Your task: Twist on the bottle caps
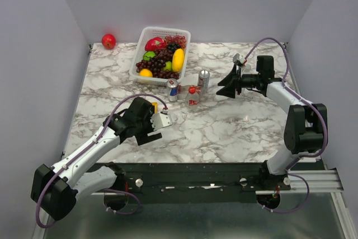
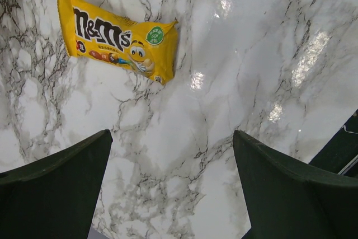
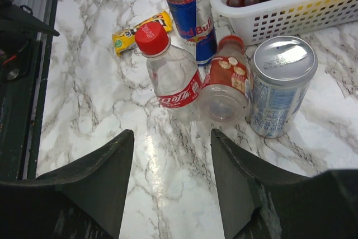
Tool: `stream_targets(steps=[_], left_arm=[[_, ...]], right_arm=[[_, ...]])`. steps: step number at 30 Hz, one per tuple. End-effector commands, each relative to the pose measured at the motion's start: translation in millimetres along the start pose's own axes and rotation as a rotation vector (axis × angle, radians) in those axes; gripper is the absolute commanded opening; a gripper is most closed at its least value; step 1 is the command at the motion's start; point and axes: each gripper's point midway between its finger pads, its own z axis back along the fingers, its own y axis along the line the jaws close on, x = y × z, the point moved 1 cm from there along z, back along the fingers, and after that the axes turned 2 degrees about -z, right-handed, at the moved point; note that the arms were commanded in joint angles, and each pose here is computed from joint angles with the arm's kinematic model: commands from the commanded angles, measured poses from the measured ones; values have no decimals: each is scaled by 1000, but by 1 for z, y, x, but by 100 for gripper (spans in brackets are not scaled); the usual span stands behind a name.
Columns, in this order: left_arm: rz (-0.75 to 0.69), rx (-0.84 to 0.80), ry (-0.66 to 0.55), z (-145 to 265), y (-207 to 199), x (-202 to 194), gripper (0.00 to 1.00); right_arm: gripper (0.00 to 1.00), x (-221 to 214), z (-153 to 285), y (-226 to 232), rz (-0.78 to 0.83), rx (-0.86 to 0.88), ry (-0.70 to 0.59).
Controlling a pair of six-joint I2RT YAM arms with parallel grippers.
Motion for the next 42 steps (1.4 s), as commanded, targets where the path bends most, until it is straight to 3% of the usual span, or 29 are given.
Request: stream_targets(steps=[1,10,16,22,26,32,42], left_arm=[[-5,-12,-28,-2,0,6,98],[41,3,-104,-10,-2,15,98],[152,63,-260,1,15,49,98],[245,123,-419,26,36,85,98],[277,156,-507,44,46,102,98],[273,206,-542,53,46,96,98],[281,239,-535,60,43,81,98]], right_arm=[[65,18,5,7,50,5,-18],[65,30,15,7,116,-134,35],[57,34,11,-2,223,-256,137],[54,48,-2,1,223,-242,184],[60,70,-21,16,256,-169,175],[70,66,-61,54,281,-7,203],[70,44,-100,34,261,-122,306]])
